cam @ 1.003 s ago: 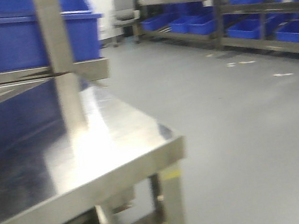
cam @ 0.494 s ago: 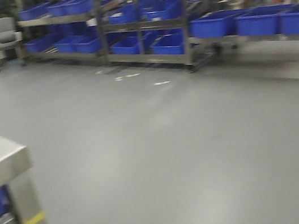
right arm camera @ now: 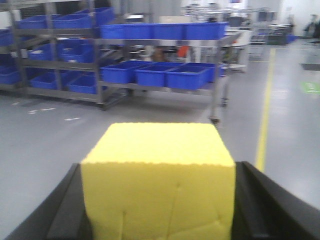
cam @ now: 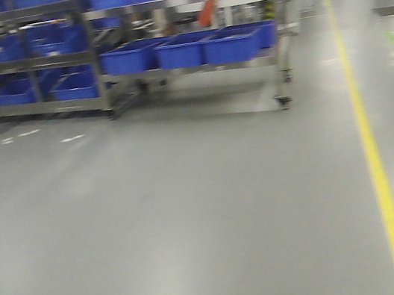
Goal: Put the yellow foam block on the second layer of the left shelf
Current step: 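Drive the base along the aisle carrying the cube in right gripper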
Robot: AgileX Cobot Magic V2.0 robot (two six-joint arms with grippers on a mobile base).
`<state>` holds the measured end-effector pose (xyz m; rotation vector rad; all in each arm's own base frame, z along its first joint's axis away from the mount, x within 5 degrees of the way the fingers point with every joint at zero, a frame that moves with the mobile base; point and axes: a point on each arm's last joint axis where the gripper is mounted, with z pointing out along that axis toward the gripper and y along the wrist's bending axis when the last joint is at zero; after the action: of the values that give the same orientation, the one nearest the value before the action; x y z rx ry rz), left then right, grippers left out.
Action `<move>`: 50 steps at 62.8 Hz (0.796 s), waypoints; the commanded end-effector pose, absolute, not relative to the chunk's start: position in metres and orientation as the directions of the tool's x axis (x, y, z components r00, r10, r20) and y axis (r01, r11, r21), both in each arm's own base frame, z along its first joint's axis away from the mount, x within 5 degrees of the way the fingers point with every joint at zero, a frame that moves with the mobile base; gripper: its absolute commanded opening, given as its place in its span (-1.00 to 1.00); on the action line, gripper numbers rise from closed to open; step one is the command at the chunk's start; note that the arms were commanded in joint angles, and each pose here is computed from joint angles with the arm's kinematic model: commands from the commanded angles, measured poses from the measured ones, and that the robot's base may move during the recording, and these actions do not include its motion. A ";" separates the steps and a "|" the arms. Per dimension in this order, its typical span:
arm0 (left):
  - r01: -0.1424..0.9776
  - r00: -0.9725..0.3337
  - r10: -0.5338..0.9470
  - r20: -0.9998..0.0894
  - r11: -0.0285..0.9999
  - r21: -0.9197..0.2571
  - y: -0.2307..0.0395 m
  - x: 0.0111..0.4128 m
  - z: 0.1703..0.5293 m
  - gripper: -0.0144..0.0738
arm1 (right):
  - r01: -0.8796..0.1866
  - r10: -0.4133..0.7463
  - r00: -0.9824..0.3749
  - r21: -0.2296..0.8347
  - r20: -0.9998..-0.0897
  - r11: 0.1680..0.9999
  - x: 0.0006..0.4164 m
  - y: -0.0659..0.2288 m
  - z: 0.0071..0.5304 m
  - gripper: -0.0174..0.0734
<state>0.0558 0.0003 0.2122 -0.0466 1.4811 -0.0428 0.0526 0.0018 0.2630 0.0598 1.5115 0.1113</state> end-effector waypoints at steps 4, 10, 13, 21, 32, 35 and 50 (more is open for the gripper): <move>0.010 0.160 -0.067 -0.985 0.998 -0.066 0.000 0.055 0.212 -0.39 | -0.037 0.108 0.169 0.103 -0.980 0.994 0.051 0.001 0.280 0.49; 0.010 0.160 -0.067 -0.985 0.998 -0.066 0.000 0.055 0.212 -0.39 | -0.037 0.108 0.169 0.103 -0.980 0.994 0.051 0.001 0.280 0.49; 0.010 0.160 -0.067 -0.985 0.998 -0.066 0.000 0.055 0.212 -0.39 | -0.037 0.108 0.169 0.103 -0.980 0.994 0.051 0.001 0.280 0.49; 0.010 0.160 -0.067 -0.985 0.998 -0.066 0.000 0.055 0.212 -0.39 | -0.037 0.108 0.169 0.103 -0.980 0.994 0.051 0.001 0.280 0.49; 0.010 0.160 -0.067 -0.985 0.998 -0.066 0.000 0.055 0.212 -0.39 | -0.037 0.108 0.169 0.103 -0.980 0.994 0.051 0.001 0.280 0.49; 0.010 0.160 -0.067 -0.985 0.998 -0.066 0.000 0.055 0.212 -0.39 | -0.037 0.108 0.169 0.103 -0.980 0.994 0.051 0.001 0.280 0.49; 0.010 0.160 -0.067 -0.985 0.998 -0.066 0.000 0.055 0.212 -0.39 | -0.037 0.108 0.169 0.103 -0.980 0.994 0.051 0.001 0.280 0.49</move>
<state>0.0558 0.0003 0.2122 -0.0466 1.4811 -0.0428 0.0526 0.0018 0.2630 0.0598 1.5115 0.1113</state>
